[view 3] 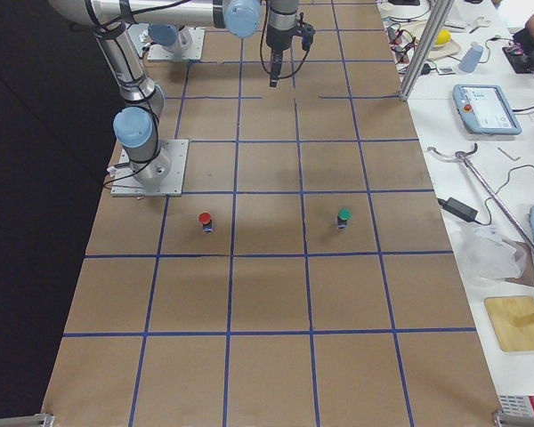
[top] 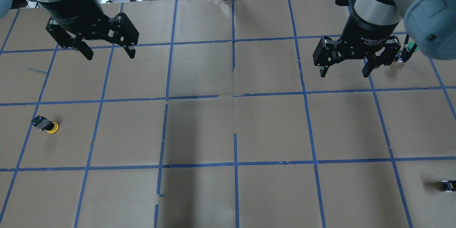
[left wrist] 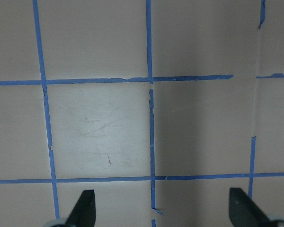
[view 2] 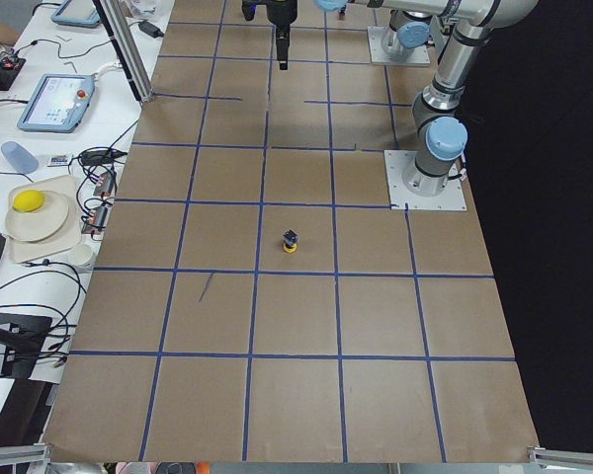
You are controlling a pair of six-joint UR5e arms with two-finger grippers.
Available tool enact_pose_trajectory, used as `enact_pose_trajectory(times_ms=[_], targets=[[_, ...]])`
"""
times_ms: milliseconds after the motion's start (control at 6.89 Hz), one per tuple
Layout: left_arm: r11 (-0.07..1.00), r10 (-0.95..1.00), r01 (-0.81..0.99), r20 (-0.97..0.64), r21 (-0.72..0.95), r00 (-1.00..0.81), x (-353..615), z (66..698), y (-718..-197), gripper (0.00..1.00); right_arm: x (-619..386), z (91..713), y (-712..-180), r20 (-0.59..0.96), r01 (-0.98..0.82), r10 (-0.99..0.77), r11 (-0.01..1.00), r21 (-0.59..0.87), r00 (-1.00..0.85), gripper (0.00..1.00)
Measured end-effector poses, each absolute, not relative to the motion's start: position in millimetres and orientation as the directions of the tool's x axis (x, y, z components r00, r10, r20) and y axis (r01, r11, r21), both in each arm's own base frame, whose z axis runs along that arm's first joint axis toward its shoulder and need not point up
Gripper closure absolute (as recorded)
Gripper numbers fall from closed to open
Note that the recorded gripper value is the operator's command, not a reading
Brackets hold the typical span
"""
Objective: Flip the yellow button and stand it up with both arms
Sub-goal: 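Lower the left gripper onto the lying yellow button and grasp its base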
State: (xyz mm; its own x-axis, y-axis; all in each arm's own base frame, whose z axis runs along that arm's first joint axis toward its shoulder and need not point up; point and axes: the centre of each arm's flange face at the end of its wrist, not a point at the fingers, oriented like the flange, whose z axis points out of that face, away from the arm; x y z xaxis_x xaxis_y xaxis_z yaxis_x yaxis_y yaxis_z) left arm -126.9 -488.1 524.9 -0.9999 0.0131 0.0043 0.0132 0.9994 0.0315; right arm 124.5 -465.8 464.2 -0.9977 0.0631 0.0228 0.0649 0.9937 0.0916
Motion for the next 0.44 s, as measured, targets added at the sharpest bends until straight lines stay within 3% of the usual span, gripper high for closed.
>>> enact_pose_trajectory(times_ms=[435], targets=[[0.999,0.000,0.000,0.002,0.054,-1.000,-109,514,-491,0.00,124,464,-466,0.024,0.065,0.063,0.994,0.092,-0.998,0.00]])
